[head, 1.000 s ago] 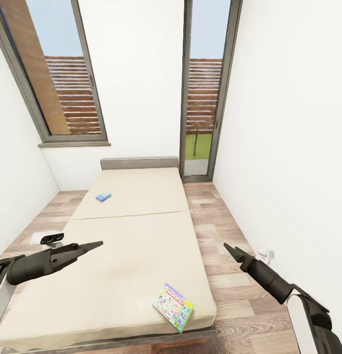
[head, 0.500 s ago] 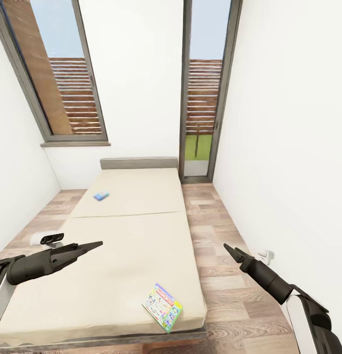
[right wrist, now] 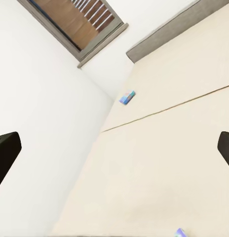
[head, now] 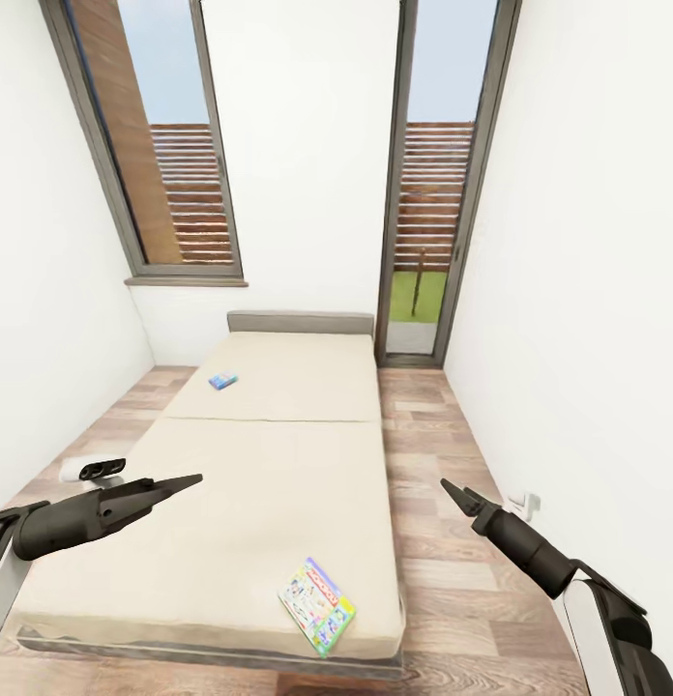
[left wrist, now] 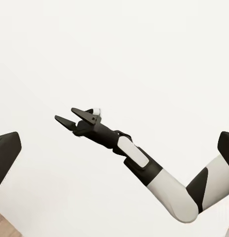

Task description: Put all the toys in the child's room - the three board games (two on the bed and one on the table), the two jigsaw puzzles on the table, and the tennis ball on the table - inside the toy box on the table in the child's room.

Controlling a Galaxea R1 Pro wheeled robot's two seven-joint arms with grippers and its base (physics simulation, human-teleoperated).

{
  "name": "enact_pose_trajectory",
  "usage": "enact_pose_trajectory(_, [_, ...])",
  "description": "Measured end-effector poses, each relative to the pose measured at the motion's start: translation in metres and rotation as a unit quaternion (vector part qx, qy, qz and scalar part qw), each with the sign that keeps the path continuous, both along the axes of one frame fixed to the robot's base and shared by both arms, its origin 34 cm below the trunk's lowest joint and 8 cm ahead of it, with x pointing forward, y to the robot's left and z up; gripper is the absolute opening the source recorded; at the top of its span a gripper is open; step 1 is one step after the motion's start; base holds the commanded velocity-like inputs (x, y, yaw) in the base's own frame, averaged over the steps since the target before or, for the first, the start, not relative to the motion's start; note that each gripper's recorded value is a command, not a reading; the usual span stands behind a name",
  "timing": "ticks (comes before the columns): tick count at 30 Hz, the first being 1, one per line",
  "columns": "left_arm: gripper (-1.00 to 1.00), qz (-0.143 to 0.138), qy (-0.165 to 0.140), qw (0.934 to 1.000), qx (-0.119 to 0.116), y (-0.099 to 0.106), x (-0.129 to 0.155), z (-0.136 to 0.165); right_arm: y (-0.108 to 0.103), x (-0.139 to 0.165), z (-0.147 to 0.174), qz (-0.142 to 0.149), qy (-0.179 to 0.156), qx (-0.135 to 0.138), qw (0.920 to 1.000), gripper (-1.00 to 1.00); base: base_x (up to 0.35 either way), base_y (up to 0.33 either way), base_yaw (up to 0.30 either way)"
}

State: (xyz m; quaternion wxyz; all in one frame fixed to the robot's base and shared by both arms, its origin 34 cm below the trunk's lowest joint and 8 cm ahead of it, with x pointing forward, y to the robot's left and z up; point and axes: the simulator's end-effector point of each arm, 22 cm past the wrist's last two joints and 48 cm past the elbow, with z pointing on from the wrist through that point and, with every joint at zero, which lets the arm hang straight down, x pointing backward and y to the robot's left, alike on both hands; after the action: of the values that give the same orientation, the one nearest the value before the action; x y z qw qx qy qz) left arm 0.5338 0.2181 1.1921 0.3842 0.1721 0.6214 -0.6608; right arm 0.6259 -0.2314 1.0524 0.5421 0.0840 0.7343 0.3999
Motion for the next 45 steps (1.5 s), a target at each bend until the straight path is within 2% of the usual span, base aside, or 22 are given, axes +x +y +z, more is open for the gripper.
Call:
enact_pose_trajectory(6, [1.00,0.000,-0.002,1.0000,0.000,0.000,-0.001,0.001,-0.001,0.000,0.001,0.000,-0.001,-0.001,1.0000,1.00,0.000,-0.252,0.105])
enact_pose_trajectory(13, [1.00,0.006,0.000,1.0000,0.006,0.000,0.002,-0.001,-0.001,0.000,0.002,0.000,-0.001,-0.001,1.0000,1.00,0.000,-0.061,0.019])
enact_pose_trajectory(18, [1.00,0.030,0.012,0.9990,0.031,0.001,0.013,-0.013,-0.002,0.000,0.002,0.000,-0.002,-0.001,1.0000,1.00,0.000,-0.010,0.003])
enact_pose_trajectory(24, [1.00,0.048,0.021,0.9976,0.047,0.003,0.020,-0.021,-0.002,0.000,0.002,0.000,-0.001,-0.001,1.0000,1.00,0.000,-0.002,0.001])
enact_pose_trajectory(32, [1.00,0.088,0.052,0.9912,0.084,0.003,0.042,-0.051,-0.003,0.002,-0.009,-0.001,0.006,0.000,1.0000,1.00,0.000,0.000,0.000])
enact_pose_trajectory(37, [1.00,0.114,0.081,0.9847,0.104,0.001,0.056,-0.076,-0.004,0.004,-0.013,-0.001,0.007,-0.001,1.0000,1.00,0.000,0.000,0.000])
enact_pose_trajectory(41, [1.00,0.146,0.127,0.9729,0.126,0.007,0.070,-0.114,-0.004,0.005,-0.016,-0.001,0.007,-0.002,1.0000,1.00,0.000,0.000,0.000])
enact_pose_trajectory(43, [1.00,0.160,0.151,0.9658,0.137,0.013,0.074,-0.134,-0.004,0.006,-0.018,-0.001,0.007,-0.002,1.0000,1.00,0.000,0.000,0.000])
enact_pose_trajectory(44, [1.00,0.174,0.176,0.9571,0.150,0.020,0.078,-0.155,-0.004,0.006,-0.019,-0.001,0.007,-0.002,1.0000,1.00,0.000,0.000,0.000])
enact_pose_trajectory(45, [1.00,0.181,0.190,0.9522,0.156,0.023,0.079,-0.167,-0.004,0.007,-0.019,-0.001,0.007,-0.001,1.0000,1.00,0.000,0.000,0.000])
